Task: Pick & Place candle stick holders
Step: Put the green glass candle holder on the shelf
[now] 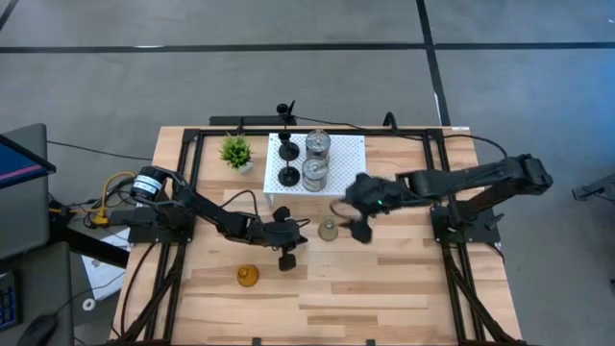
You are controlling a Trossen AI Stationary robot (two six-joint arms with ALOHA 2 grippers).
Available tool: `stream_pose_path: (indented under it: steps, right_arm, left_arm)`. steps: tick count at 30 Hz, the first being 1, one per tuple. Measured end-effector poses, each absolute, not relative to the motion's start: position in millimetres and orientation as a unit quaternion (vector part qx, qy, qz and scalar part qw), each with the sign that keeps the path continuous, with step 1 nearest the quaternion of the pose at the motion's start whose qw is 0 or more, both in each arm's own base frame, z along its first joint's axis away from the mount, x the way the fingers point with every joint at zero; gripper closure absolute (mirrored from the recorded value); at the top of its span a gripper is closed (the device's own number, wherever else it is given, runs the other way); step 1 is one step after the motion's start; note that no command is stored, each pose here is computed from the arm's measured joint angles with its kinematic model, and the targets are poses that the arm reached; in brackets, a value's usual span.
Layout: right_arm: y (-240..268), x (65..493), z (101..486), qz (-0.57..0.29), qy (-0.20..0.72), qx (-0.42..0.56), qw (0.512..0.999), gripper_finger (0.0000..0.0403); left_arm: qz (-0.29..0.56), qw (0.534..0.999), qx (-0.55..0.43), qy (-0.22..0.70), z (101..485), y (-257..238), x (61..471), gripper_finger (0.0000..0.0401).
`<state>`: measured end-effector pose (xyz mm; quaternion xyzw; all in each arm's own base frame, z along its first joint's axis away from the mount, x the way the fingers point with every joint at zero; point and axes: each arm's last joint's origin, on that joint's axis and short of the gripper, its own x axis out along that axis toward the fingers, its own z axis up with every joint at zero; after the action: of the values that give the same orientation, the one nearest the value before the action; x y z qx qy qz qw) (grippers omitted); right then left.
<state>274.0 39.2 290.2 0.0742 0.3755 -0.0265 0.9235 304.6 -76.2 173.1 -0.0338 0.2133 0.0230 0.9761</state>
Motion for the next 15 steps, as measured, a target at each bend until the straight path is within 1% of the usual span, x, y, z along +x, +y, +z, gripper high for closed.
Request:
stream_pose_path:
  steps: [3,7,10,15]
  right_arm:
    - [62,264,293,0.002,0.382,0.074,0.921,0.0091]
    - [89,254,294,-0.007,0.377,0.067,0.924,0.0116]
    - [109,248,290,-0.032,0.365,0.041,0.929,0.0121]
    - [132,229,270,-0.087,0.347,0.003,0.934,0.0121]
  left_arm:
    - [0.023,0.976,-0.034,0.213,173,-76,305,0.0396]
    - [0.023,0.976,-0.034,0.213,173,-76,305,0.0396]
    - [0.023,0.976,-0.034,0.213,173,-76,305,0.0396]
    - [0.023,0.976,-0.034,0.213,173,-76,305,0.0396]
